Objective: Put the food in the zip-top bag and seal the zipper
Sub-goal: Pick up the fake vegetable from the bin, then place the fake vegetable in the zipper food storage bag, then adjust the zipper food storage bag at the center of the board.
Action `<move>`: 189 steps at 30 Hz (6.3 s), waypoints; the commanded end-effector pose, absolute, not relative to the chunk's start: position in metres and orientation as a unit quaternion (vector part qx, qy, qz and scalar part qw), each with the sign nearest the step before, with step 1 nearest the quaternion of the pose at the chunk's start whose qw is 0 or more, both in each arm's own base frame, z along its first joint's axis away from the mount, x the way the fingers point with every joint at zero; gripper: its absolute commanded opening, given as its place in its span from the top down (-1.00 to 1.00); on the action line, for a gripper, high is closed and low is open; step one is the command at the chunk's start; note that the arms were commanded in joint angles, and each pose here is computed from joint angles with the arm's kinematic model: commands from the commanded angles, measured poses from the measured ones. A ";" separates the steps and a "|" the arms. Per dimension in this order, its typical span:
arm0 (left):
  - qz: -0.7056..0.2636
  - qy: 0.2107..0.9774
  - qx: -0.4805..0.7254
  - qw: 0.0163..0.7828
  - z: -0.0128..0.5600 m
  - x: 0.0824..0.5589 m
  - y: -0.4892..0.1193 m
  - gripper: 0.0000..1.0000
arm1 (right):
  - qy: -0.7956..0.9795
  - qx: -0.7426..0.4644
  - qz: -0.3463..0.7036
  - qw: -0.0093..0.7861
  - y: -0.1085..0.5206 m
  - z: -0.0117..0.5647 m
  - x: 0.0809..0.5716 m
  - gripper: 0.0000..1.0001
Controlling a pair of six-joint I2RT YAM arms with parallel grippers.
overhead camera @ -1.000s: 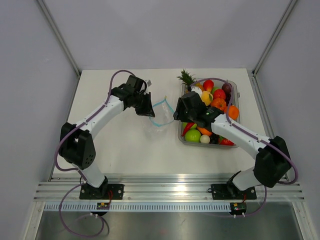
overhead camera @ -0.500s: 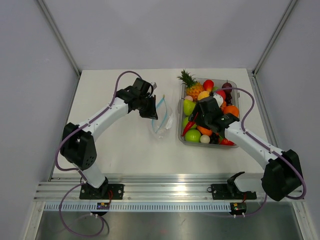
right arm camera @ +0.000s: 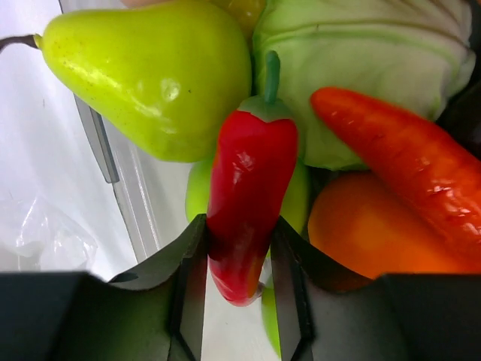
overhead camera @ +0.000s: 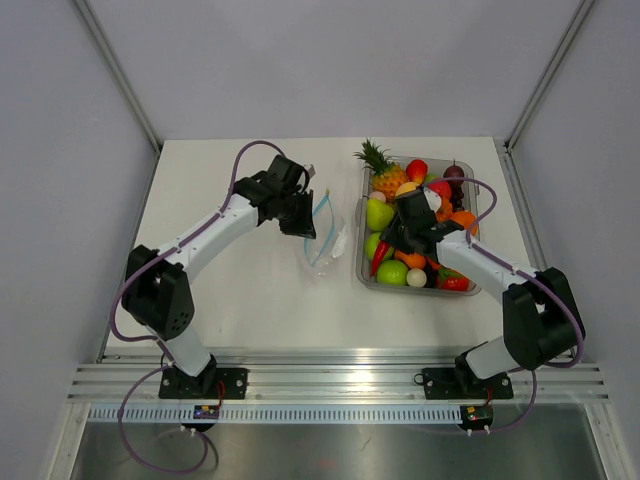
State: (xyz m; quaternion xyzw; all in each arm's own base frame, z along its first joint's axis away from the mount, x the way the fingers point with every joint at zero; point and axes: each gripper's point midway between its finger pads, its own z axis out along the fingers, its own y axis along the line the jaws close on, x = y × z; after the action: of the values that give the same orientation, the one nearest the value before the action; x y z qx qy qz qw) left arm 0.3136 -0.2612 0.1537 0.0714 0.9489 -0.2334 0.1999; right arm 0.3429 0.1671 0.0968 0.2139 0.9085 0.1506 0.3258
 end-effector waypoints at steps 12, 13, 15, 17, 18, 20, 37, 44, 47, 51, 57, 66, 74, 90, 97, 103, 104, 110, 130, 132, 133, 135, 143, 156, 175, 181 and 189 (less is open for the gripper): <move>-0.183 0.950 0.084 0.237 0.171 0.331 -0.258 1.00 | 0.865 0.192 0.197 0.420 0.159 0.198 0.338 1.00; -0.183 0.951 0.085 0.233 0.169 0.331 -0.260 1.00 | 0.859 0.188 0.205 0.430 0.161 0.211 0.339 1.00; -0.191 0.950 0.086 0.231 0.169 0.331 -0.263 1.00 | 0.850 0.177 0.214 0.447 0.165 0.232 0.336 1.00; -0.195 0.950 0.088 0.230 0.169 0.330 -0.266 1.00 | 0.837 0.153 0.238 0.468 0.182 0.261 0.333 1.00; -0.194 0.949 0.089 0.230 0.169 0.330 -0.267 1.00 | 0.834 0.143 0.246 0.473 0.190 0.270 0.332 1.00; -0.194 0.950 0.090 0.229 0.169 0.329 -0.268 1.00 | 0.827 0.112 0.266 0.483 0.214 0.294 0.328 1.00; -0.222 0.939 0.106 0.241 0.178 0.321 -0.273 1.00 | 0.832 0.074 0.305 0.458 0.301 0.294 0.351 1.00; -0.222 0.938 0.111 0.243 0.179 0.318 -0.272 1.00 | 0.831 0.081 0.311 0.454 0.305 0.294 0.349 1.00; -0.219 0.941 0.110 0.234 0.173 0.317 -0.271 1.00 | 0.822 0.081 0.317 0.465 0.301 0.310 0.345 1.00; -0.228 0.939 0.110 0.235 0.175 0.312 -0.272 1.00 | 0.814 0.082 0.320 0.479 0.298 0.329 0.345 1.00; -0.224 0.937 0.116 0.240 0.183 0.311 -0.269 1.00 | 0.817 0.080 0.321 0.472 0.307 0.322 0.350 1.00; -0.244 0.927 0.111 0.263 0.204 0.308 -0.270 1.00 | 0.856 0.080 0.276 0.431 0.309 0.258 0.347 1.00; -0.306 0.914 0.085 0.253 0.208 0.309 -0.293 1.00 | 0.872 0.071 0.247 0.418 0.308 0.240 0.329 1.00; -0.384 0.891 0.062 0.234 0.217 0.316 -0.317 1.00 | 0.892 0.069 0.130 0.427 0.261 0.216 0.313 0.92; -0.394 0.893 0.056 0.212 0.207 0.319 -0.326 1.00 | 0.885 0.054 0.084 0.455 0.251 0.238 0.311 0.79; -0.376 0.901 0.058 0.209 0.195 0.323 -0.324 1.00 | 0.873 0.050 0.115 0.471 0.258 0.262 0.306 0.77; -0.373 0.903 0.056 0.206 0.191 0.322 -0.323 1.00 | 0.871 0.051 0.119 0.473 0.258 0.265 0.306 0.76; -0.367 0.905 0.057 0.206 0.188 0.324 -0.322 1.00 | 0.863 0.048 0.162 0.476 0.269 0.281 0.303 0.75; -0.386 0.895 0.064 0.213 0.205 0.323 -0.320 1.00 | 0.904 0.015 0.128 0.408 0.294 0.197 0.307 0.69; -0.390 0.893 0.064 0.214 0.208 0.322 -0.318 1.00 | 0.906 0.014 0.122 0.405 0.294 0.194 0.308 0.53; -0.389 0.894 0.064 0.214 0.208 0.322 -0.318 1.00 | 0.907 0.011 0.119 0.404 0.293 0.193 0.307 0.19; -0.387 0.894 0.064 0.215 0.208 0.322 -0.317 1.00 | 0.906 0.008 0.120 0.405 0.294 0.195 0.308 -0.15; -0.369 0.900 0.064 0.223 0.206 0.322 -0.310 1.00 | 0.892 0.015 0.131 0.432 0.281 0.231 0.303 -0.37; -0.369 0.897 0.074 0.233 0.212 0.321 -0.308 1.00 | 0.880 0.047 0.113 0.459 0.245 0.246 0.306 -0.11; -0.315 0.905 0.122 0.258 0.211 0.323 -0.289 1.00 | 0.897 0.047 0.122 0.423 0.245 0.210 0.346 1.00; -0.249 0.919 0.144 0.270 0.206 0.327 -0.263 1.00 | 0.879 0.070 0.133 0.452 0.244 0.233 0.354 1.00; -0.251 0.914 0.164 0.272 0.211 0.323 -0.262 1.00 | 0.860 0.095 0.143 0.480 0.248 0.253 0.369 1.00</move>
State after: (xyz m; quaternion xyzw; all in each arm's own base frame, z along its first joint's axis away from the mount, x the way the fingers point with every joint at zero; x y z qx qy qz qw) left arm 0.3163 -0.2652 0.1742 0.1417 0.9333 -0.2446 0.2214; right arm 0.3499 0.2466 0.2062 0.0604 0.8966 0.1169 0.4229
